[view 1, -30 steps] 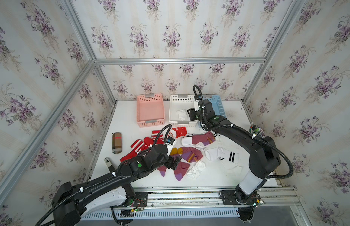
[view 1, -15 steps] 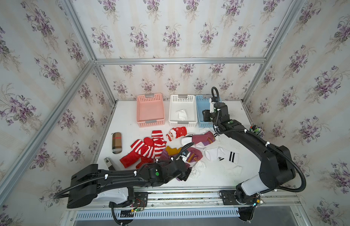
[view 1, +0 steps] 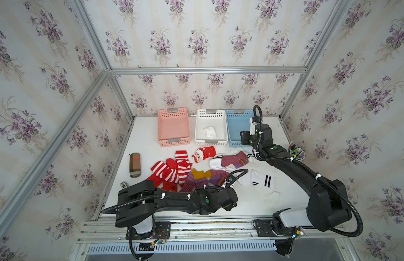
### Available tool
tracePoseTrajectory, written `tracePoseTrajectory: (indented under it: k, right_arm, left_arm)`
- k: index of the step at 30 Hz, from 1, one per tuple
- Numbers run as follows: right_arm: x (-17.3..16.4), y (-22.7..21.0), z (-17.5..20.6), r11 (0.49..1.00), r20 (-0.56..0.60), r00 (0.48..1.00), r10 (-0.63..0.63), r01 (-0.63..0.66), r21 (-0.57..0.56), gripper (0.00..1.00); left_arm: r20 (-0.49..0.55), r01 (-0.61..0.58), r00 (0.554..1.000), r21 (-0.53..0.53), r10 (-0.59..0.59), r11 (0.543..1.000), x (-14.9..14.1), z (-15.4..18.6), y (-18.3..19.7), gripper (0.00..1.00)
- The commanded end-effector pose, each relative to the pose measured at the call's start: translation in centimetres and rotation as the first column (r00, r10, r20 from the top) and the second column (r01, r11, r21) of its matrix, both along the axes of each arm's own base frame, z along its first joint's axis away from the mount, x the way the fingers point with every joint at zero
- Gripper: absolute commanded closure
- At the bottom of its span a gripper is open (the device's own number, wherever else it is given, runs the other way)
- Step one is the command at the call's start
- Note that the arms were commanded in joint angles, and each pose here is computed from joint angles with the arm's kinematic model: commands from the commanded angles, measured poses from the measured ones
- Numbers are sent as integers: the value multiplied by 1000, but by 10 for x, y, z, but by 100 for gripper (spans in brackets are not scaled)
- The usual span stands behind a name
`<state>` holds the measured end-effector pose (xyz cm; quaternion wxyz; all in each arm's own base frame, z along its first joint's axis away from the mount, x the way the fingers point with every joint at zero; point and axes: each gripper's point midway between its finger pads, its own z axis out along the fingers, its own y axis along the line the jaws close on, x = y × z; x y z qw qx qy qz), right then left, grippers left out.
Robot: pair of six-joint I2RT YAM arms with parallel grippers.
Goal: Sort the socks into the basket by color
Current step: Pick up the sock at the center of the board.
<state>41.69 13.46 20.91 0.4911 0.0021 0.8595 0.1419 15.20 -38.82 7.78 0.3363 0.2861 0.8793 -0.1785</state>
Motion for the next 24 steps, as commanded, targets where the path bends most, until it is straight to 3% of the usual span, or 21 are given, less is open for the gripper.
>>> tracePoseTrajectory:
  k: [1, 11, 24]
  right_arm:
    - [2, -3, 7, 1000, 25, 1000, -14, 14, 23, 60]
    - [2, -9, 5, 999, 21, 999, -31, 31, 15, 60]
    - [2, -15, 7, 998, 28, 998, -55, 55, 2, 60]
  left_arm:
    - [-59, -36, 998, 9, 36, 999, -3, -12, -1, 34]
    - [-79, -103, 991, 102, 112, 989, 1, -51, 5, 44]
    - [-86, -106, 990, 105, 116, 989, 0, -57, 8, 75]
